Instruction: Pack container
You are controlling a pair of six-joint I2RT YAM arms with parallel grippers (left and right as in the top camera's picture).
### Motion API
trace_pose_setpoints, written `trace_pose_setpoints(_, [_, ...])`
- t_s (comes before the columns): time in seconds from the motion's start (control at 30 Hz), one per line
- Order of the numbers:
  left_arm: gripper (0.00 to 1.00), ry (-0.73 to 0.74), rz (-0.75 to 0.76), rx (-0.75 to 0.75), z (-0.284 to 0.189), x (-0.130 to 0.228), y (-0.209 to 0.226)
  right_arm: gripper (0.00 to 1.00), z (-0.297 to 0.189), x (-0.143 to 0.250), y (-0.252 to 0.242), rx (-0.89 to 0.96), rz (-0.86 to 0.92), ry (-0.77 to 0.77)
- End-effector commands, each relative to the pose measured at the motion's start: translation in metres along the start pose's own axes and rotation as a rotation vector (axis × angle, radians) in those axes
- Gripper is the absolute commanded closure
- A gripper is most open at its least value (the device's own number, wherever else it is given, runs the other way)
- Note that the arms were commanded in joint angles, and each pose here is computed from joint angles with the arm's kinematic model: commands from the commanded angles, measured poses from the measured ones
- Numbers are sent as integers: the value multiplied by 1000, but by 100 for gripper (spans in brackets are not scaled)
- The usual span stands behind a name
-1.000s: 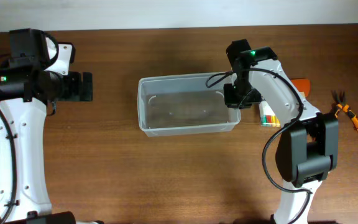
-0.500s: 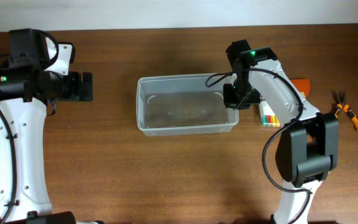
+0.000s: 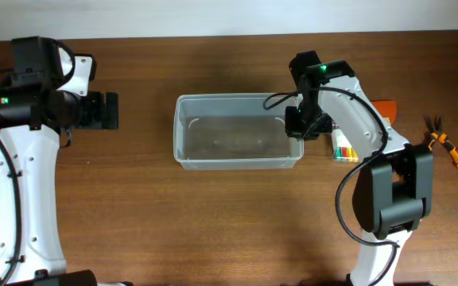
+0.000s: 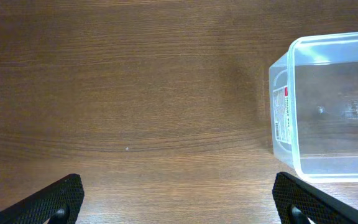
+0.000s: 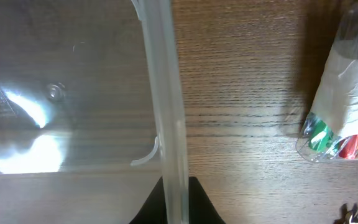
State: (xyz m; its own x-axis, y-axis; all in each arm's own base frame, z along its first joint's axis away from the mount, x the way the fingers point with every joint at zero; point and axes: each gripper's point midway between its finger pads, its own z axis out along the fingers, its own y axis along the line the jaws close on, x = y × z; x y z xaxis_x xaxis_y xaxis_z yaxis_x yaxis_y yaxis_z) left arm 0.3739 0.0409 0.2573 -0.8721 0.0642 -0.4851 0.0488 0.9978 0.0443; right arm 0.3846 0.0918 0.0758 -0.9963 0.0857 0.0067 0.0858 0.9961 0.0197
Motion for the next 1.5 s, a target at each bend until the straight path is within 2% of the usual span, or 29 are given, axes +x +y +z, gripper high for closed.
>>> trace_pose_setpoints(0.0, [1,-8,-11,12,0,-4,-1,91,-3,2,-1,8,11,-5])
trace_pose_setpoints(0.17, [1,-8,-11,12,0,-4,-1,88,-3,1,-1,8,-30,-8])
trace_pose_setpoints(0.97, [1,-9,-11,12,0,-4,-1,90,-3,-6,1,5,-196,-39])
trace_pose_setpoints(1.47, [1,-8,-11,12,0,-4,-1,89,-3,-7,2,-1,-157,-43])
